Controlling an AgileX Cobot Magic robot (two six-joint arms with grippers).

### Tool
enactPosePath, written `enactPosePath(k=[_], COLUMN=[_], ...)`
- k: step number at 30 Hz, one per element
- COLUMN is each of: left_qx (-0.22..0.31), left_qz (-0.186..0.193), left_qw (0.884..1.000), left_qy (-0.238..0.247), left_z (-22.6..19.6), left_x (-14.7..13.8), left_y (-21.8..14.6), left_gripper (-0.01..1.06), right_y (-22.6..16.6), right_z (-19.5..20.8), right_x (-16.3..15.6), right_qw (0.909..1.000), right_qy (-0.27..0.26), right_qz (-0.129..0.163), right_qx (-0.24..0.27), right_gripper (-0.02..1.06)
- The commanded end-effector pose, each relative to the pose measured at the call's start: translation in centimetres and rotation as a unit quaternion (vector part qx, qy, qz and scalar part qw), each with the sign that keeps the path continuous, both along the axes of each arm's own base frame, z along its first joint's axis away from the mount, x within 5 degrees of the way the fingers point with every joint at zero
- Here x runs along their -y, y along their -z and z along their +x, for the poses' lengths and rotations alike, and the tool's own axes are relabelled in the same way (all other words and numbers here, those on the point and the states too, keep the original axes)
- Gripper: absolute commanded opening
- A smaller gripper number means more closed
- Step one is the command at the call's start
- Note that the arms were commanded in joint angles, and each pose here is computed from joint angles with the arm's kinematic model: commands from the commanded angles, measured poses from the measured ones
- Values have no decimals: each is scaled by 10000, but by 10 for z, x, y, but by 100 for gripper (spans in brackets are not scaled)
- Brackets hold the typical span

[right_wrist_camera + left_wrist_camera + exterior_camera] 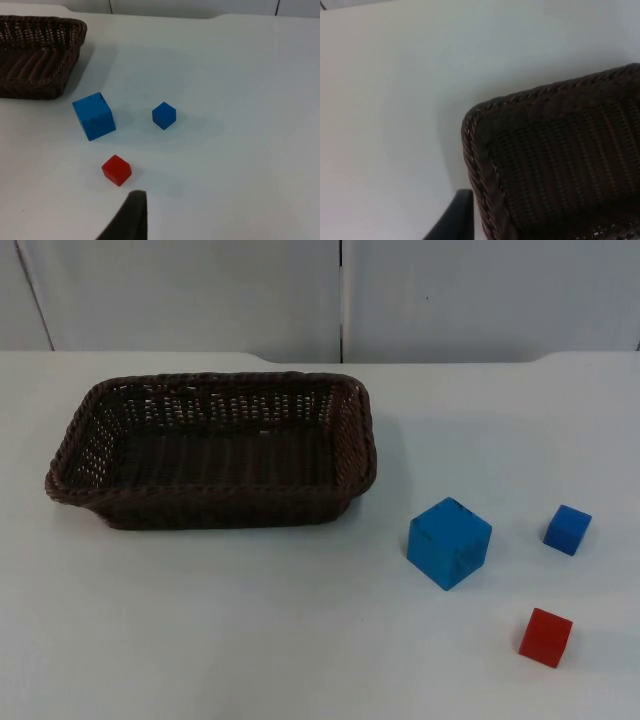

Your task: Pick up the basket with the left hand and place the largest block into the basket with the right hand.

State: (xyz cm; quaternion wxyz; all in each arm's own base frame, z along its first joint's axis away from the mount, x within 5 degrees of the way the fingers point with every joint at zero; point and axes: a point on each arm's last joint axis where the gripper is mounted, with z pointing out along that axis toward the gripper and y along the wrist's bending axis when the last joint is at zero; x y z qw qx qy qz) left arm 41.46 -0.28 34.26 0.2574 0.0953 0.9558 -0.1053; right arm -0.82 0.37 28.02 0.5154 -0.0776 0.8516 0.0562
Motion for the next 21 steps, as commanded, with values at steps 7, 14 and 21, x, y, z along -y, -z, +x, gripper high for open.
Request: enactPosePath(k=[7,14,21], left_qx=[19,228,527], left_qz=[-75,-269,-94], left_qw=[9999,9992,9976], left_qy=[113,213,445], left_z=[31,38,48], left_x=[-1,8,37], left_y=[5,-3,-1], left_gripper=[104,101,101], right_y=[0,0,0], right_z=[0,0,0], right_x=[0,0,0], right_qw=[10000,9999,9999], right_qy=[56,90,107], right_qz=[33,76,92], right_qx=[26,17,13], right_gripper=[105,105,105])
